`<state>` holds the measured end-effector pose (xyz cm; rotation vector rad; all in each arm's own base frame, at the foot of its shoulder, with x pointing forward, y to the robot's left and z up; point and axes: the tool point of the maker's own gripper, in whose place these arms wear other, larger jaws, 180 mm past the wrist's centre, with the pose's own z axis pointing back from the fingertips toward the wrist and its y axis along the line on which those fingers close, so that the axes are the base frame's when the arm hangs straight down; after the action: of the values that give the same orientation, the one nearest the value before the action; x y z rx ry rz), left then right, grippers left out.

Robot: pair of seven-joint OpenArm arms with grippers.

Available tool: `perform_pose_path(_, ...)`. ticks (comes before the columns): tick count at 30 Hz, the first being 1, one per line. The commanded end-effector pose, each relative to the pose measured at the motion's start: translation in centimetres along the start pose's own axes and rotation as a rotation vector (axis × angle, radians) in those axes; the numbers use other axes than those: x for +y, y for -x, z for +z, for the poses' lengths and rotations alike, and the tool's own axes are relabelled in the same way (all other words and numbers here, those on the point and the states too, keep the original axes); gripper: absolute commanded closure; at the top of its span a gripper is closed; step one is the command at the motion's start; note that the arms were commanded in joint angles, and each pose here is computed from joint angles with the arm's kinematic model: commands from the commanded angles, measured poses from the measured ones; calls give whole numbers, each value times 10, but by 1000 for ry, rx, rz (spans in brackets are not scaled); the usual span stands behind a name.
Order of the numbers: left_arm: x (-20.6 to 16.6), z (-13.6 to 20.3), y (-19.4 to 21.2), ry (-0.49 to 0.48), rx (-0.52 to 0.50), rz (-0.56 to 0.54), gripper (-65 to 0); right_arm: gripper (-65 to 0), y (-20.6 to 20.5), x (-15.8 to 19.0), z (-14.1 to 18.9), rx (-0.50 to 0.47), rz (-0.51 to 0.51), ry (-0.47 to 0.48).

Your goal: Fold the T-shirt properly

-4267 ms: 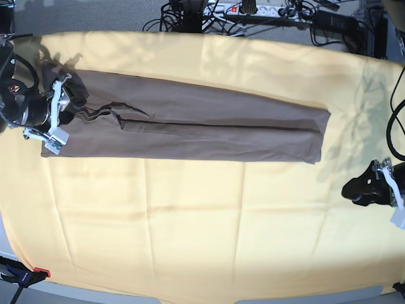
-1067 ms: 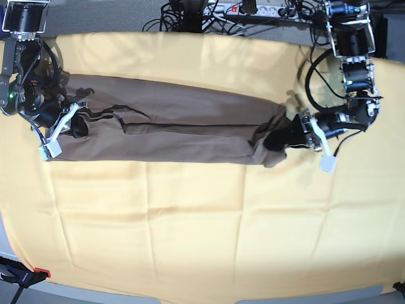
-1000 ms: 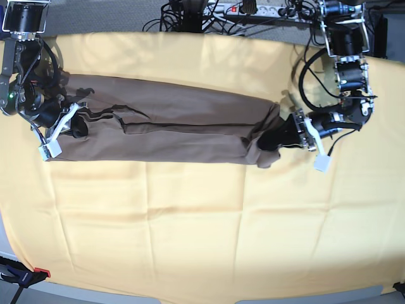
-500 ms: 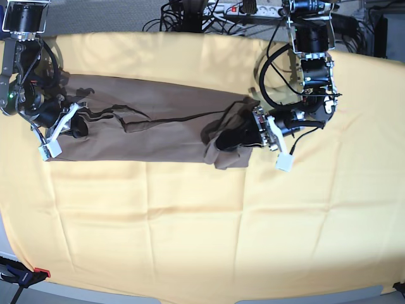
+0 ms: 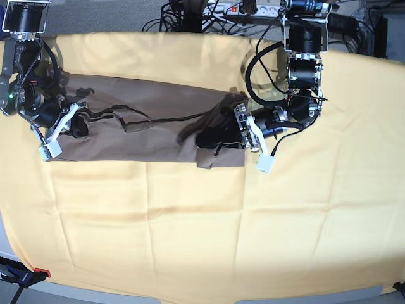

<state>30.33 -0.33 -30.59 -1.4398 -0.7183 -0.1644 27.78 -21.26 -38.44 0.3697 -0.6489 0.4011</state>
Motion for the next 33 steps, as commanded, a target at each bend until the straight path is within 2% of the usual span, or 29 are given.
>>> perform_pose_path(1,-12,-4,-15,48,-36,-26,-381,0,-2,-4,4,14,18,7)
perform_pose_path(3,-12,-4,-15,49,-35,-26,-412,0,-2,-4,4,16,17,6)
perform_pose_path(8,-10,-4,-10,36,-13,15,-412,-131,-2,-3,4,14,17,5)
perform_pose_path(12,-11,-1,-1,42,42,-28,-397,-142,-6,-3,4,0,13,-2)
perform_pose_path(13,-10,0,-2,40,40,-28,-352,-142,-12,-2,5,-21,9,-12)
perform_pose_path(14,-10,1,-4,37,33,-29,-272,-150,-21,-1,7,-51,2,-23)
perform_pose_path(16,-7,6,-10,25,8,-32,-24,-188,-45,0,13,-125,3,-37)
perform_pose_path(17,-6,11,-15,16,-11,-34,0,-211,-58,-2,18,-161,14,-31)
perform_pose_path(20,1,30,-33,-24,-82,-46,0,-293,-93,-12,37,-254,52,13)
perform_pose_path(22,7,47,-44,-61,-116,-59,0,-341,-104,-25,51,-279,53,57)
perform_pose_path(25,14,76,-59,-125,-148,-88,0,-363,-105,-48,72,-282,19,133)
perform_pose_path(29,21,115,-78,-215,-160,-135,0,-363,-88,-83,104,-302,-127,252)
perform_pose_path(33,23,149,-92,-294,-145,-181,0,-363,-44,-97,119,-268,-274,324)
